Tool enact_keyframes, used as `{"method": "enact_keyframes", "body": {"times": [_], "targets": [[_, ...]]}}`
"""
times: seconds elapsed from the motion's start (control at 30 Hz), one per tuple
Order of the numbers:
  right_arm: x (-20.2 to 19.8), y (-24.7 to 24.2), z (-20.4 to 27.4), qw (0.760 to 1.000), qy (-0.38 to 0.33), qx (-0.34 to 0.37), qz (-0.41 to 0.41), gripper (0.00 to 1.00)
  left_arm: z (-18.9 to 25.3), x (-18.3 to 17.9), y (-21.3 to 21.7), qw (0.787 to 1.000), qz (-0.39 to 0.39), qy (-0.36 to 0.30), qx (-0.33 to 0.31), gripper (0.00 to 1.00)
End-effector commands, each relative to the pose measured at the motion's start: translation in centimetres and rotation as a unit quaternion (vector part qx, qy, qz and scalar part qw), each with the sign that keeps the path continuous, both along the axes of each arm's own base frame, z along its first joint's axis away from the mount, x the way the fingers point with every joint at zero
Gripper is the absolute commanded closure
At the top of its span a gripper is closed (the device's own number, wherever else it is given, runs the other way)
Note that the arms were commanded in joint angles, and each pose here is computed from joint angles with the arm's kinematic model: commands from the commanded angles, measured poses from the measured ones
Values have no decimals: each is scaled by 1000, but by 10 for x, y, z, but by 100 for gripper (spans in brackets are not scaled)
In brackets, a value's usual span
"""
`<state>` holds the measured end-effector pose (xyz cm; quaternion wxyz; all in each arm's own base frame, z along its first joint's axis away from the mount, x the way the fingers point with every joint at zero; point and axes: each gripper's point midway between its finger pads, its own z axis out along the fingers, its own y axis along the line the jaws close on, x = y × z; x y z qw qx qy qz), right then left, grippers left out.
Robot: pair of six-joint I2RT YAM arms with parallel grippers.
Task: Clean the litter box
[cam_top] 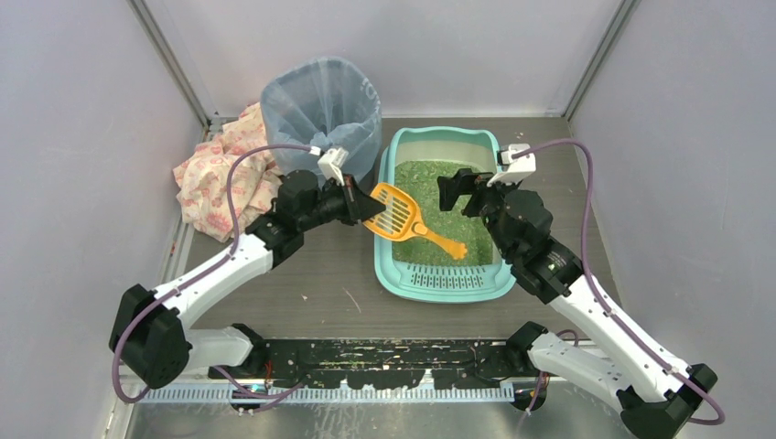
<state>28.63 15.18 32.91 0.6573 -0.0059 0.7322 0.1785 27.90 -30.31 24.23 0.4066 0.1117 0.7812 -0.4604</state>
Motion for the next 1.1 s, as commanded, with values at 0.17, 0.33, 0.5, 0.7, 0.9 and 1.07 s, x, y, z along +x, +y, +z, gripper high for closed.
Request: {"method": "enact_keyframes", "body": {"times": [0.17,0.33,0.5,0.7,0.9,1.07], "targets": [[-16,-13,20,995,-51,83,-9,0,72,18,27,980,110,-102,-133,100],[-33,-15,27,992,-74,100,18,0,95,24,35,967,136,-109,-185,100],[-41,-13,27,990,-83,104,40,0,115,30,44,953,145,-98,-245,100],[-48,-3,30,988,-87,104,77,0,134,30,50,943,137,-97,-288,100],[-52,22,49,979,-106,101,142,0,144,17,43,941,92,-79,-316,100],[-54,33,67,973,-126,92,172,15,142,8,42,940,77,-64,-327,100]]}}
